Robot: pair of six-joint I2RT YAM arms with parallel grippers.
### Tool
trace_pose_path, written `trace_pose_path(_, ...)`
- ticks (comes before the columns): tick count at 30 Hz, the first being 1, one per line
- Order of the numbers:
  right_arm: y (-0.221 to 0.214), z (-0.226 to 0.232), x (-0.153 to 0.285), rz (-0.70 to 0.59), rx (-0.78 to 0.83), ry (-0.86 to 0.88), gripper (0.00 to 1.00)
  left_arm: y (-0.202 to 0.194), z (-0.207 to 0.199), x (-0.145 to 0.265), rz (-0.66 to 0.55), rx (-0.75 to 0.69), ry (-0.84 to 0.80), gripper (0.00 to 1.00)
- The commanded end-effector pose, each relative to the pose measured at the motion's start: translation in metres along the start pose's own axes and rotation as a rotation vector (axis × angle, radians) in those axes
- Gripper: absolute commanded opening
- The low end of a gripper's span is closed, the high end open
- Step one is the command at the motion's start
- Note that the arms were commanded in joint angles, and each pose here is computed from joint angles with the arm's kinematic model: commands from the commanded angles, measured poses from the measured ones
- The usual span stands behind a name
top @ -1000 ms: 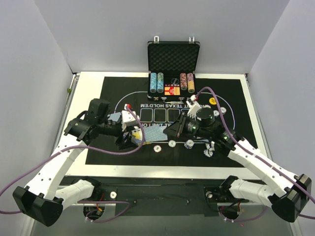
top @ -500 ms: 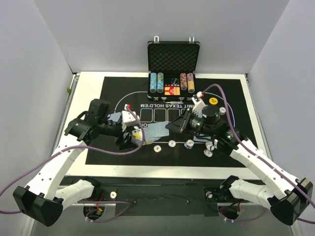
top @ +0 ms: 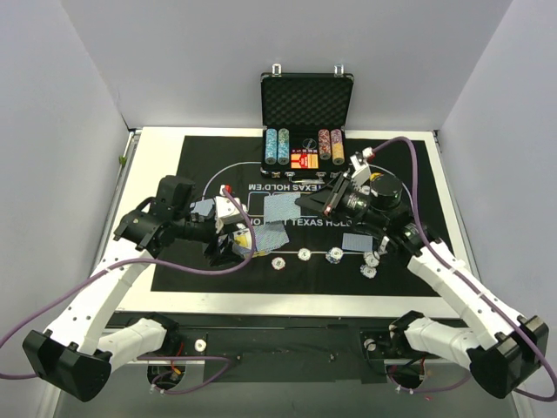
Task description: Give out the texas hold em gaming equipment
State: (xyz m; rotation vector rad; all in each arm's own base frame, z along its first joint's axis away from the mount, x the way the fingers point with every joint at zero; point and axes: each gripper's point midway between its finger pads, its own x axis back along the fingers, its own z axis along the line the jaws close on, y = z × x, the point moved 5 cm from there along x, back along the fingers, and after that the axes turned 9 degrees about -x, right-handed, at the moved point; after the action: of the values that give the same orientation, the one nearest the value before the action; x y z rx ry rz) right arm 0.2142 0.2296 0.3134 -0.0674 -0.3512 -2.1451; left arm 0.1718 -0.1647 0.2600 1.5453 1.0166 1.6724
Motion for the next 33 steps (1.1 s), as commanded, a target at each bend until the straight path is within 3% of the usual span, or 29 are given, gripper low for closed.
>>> trace_pose_path(1,0.023,0.028,-0.015,-0.020,-0.016,0.117,0.00,0.017,-0.003,0.005,-0.078,-0.069,-0.001,0.01)
trace_pose_path(8,0.057,0.020,-0.062,-0.039,-0.058,0.115,0.00,0.016,-0.006,0.007,-0.074,-0.069,-0.005,0.01)
trace_pose_path(16,0.103,-0.013,-0.178,0.028,-0.106,0.107,0.00,0.018,-0.011,0.011,-0.081,-0.061,-0.017,0.01)
trace_pose_path(18,0.100,-0.047,-0.222,0.076,-0.143,0.067,0.00,0.019,-0.011,0.012,-0.083,-0.062,-0.015,0.01)
trace_pose_path(24,0.073,-0.090,-0.302,0.161,-0.189,0.023,0.00,0.025,-0.011,0.013,-0.105,-0.051,-0.017,0.01)
trace_pose_path(33,0.020,-0.127,-0.363,0.238,-0.217,-0.053,0.00,0.025,-0.015,0.016,-0.116,-0.047,-0.023,0.01)
